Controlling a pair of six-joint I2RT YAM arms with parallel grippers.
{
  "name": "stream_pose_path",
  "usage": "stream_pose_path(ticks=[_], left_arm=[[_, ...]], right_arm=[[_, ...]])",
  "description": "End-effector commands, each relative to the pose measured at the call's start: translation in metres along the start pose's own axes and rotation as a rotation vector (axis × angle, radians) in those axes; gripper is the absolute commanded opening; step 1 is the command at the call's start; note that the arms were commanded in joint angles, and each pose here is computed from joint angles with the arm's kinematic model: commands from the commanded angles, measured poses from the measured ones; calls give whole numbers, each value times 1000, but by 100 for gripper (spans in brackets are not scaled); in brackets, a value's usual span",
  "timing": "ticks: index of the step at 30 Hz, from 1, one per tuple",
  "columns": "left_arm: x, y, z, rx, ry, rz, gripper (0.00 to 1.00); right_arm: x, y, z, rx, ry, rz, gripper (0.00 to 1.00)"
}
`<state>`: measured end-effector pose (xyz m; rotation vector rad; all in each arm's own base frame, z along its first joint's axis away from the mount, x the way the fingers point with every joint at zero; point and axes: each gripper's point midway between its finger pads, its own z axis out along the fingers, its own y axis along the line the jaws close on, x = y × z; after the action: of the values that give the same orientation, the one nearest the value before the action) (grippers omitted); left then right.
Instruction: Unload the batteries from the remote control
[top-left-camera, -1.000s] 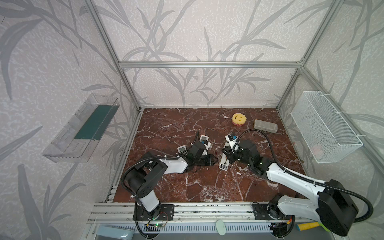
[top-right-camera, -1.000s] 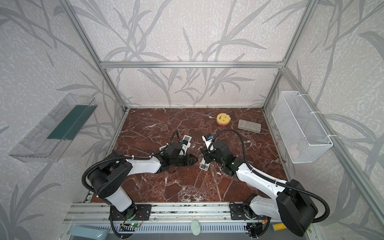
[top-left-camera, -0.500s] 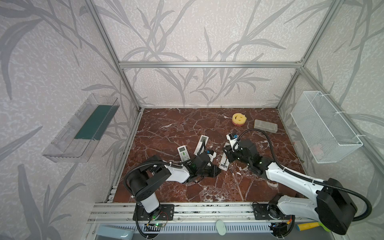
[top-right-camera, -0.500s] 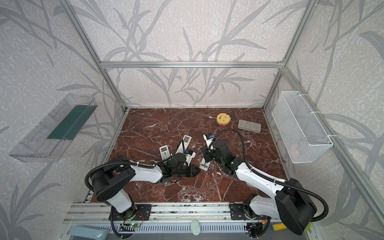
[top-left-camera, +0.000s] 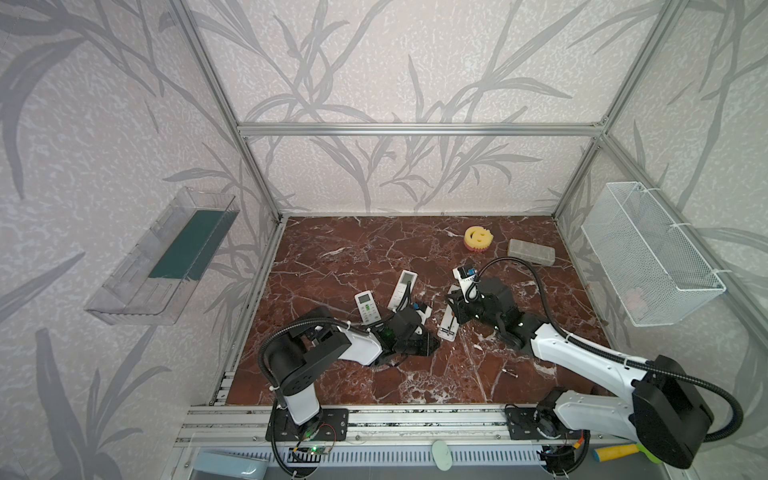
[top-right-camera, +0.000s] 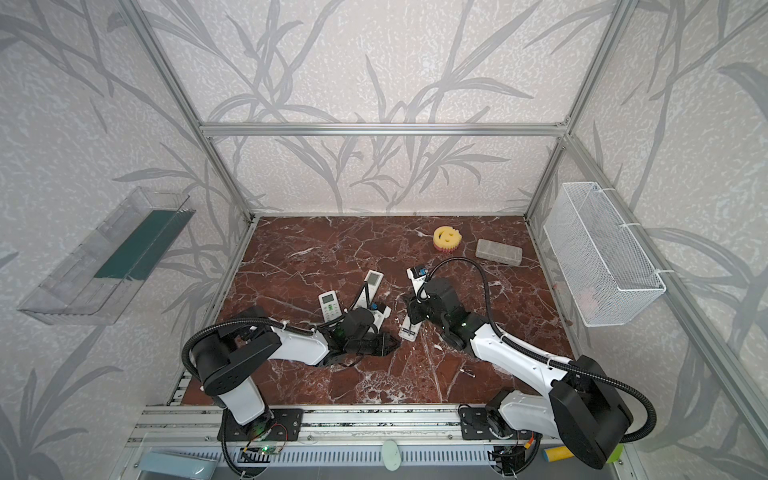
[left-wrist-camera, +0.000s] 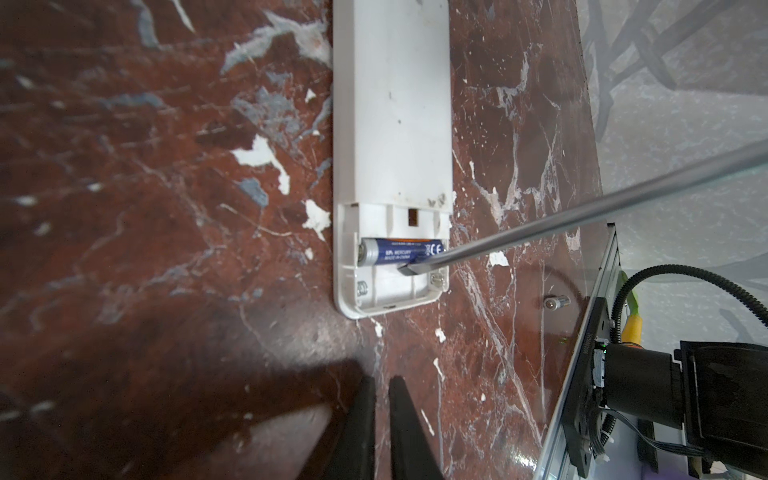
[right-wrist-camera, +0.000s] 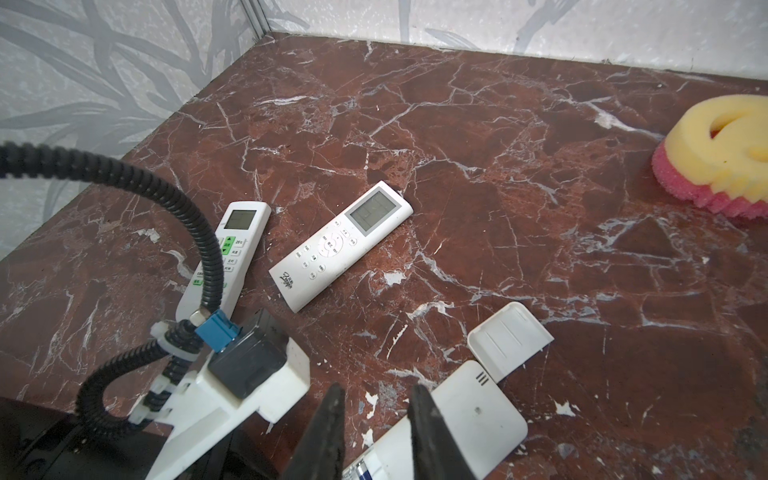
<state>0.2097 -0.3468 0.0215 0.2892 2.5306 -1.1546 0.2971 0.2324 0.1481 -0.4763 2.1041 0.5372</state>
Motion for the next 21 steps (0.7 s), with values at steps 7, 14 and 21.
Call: stream_pose_path(ticks=[7,14,21], left_arm=[[-12,-6,-9,-7,-35,29,12],[-35,-7,-26,-14,-66,31,17],[-57,4,-24,-64,-75,24,18]], right_arm=[[15,-7,-3,43,112,-4,0],[-19,-18,-26,102,27,53,0],[-1,-60,-29,282,77,109,0]])
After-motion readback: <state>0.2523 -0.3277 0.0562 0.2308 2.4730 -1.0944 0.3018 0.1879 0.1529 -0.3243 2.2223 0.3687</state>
